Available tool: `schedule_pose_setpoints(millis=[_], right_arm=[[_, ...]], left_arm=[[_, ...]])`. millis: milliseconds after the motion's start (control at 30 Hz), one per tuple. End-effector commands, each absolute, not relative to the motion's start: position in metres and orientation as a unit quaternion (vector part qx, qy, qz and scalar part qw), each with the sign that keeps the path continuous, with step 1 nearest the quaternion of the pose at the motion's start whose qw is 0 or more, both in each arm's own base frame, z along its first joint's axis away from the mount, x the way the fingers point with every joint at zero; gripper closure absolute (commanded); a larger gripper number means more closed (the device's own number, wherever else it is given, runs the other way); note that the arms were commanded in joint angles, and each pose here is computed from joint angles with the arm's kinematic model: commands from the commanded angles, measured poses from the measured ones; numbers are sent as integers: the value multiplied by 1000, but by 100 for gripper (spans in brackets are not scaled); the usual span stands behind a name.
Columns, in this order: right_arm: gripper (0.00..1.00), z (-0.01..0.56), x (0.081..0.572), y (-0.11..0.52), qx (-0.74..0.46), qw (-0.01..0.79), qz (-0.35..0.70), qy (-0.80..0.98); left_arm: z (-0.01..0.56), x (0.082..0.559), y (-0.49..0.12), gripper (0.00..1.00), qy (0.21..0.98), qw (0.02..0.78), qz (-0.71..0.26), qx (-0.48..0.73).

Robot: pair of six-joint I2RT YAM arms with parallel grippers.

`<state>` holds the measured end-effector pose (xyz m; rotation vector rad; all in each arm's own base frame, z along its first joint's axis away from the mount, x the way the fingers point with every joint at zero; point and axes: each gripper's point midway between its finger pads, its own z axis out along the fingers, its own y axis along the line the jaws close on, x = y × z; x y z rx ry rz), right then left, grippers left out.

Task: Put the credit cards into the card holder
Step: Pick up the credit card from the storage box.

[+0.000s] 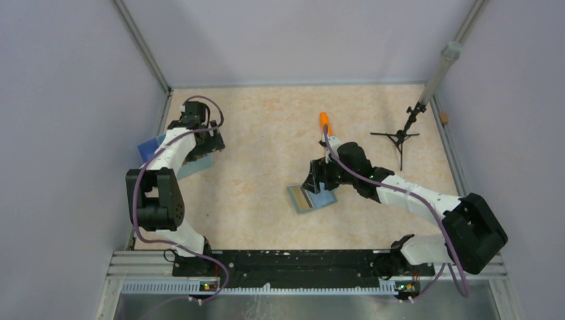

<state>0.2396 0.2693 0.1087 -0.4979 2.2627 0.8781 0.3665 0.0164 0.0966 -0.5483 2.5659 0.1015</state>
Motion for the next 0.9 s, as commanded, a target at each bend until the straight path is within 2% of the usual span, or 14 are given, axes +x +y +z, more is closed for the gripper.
schedule_pose_setpoints(millis=[0, 200, 500, 867], right_arm=[[25, 120, 247, 276, -192, 344, 355, 848], [26, 114, 247, 277, -192, 336, 356, 851], [27, 108, 248, 279, -191, 327, 354, 855], [28, 105, 248, 280, -191, 322, 355, 857]], left_arm=[[93, 387, 23, 6, 944, 267, 37, -189], [108, 391, 25, 10, 941, 280, 39, -188], [145, 396, 25, 9, 928, 323, 26, -185], [103, 409, 41, 14, 936, 272, 33, -220]])
